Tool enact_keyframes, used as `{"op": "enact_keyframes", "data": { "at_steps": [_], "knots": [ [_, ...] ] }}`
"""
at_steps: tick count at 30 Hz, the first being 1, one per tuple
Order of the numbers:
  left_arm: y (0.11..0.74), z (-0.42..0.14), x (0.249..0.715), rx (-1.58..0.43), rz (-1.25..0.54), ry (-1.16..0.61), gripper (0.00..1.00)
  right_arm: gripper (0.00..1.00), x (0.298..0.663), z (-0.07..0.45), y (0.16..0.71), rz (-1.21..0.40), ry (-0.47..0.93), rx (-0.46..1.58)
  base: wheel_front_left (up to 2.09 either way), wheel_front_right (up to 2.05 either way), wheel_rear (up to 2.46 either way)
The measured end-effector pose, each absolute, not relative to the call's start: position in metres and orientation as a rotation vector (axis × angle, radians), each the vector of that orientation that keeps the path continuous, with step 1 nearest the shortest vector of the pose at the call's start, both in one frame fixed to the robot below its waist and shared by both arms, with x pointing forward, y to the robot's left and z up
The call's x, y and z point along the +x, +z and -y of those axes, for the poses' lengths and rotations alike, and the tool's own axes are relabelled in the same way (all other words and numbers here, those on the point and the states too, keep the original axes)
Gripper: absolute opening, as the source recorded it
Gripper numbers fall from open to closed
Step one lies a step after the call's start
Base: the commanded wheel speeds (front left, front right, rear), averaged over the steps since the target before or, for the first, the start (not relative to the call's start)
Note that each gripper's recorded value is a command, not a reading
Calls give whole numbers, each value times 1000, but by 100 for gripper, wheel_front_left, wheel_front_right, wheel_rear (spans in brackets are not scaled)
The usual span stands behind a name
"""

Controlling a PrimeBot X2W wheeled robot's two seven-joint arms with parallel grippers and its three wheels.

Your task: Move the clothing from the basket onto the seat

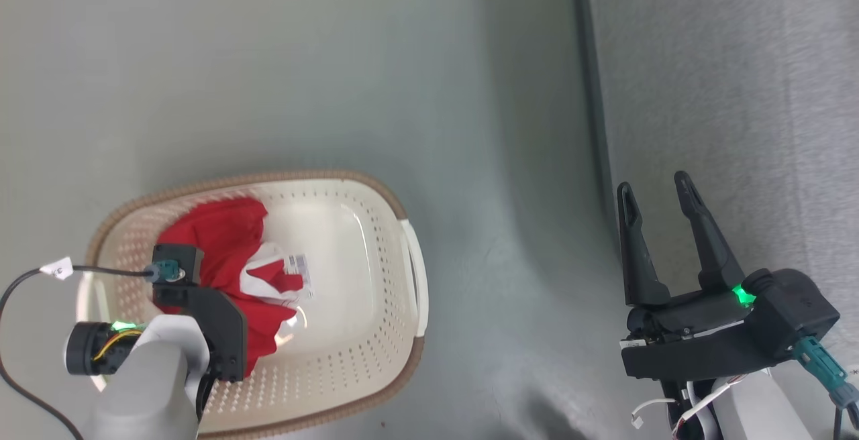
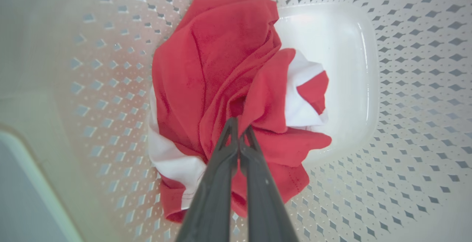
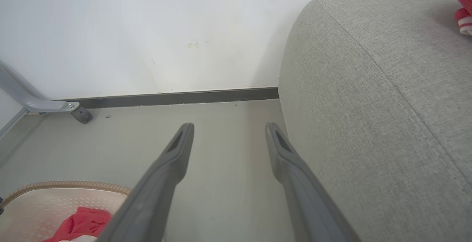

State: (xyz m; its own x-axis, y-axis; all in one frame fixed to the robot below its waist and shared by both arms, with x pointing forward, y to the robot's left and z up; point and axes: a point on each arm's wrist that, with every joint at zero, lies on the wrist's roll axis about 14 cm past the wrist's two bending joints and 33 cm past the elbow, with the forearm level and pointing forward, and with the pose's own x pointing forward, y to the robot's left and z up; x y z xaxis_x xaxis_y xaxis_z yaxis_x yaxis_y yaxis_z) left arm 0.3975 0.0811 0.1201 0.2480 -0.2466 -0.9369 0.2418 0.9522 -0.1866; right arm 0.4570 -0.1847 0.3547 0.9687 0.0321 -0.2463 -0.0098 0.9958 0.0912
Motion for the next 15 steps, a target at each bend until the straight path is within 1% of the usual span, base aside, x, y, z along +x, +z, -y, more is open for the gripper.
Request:
{"op": "enact_keyframes", "data": {
  "at_steps": [4,15],
  "knots": [
    [146,-77,409,-17,-1193,-339,0,100,454,187,372,-220,9,105,0,0,0],
    [204,-57,412,-18,-1035,-403,0,100,444,195,416,-136,-20,134,0,0,0]
  ]
}}
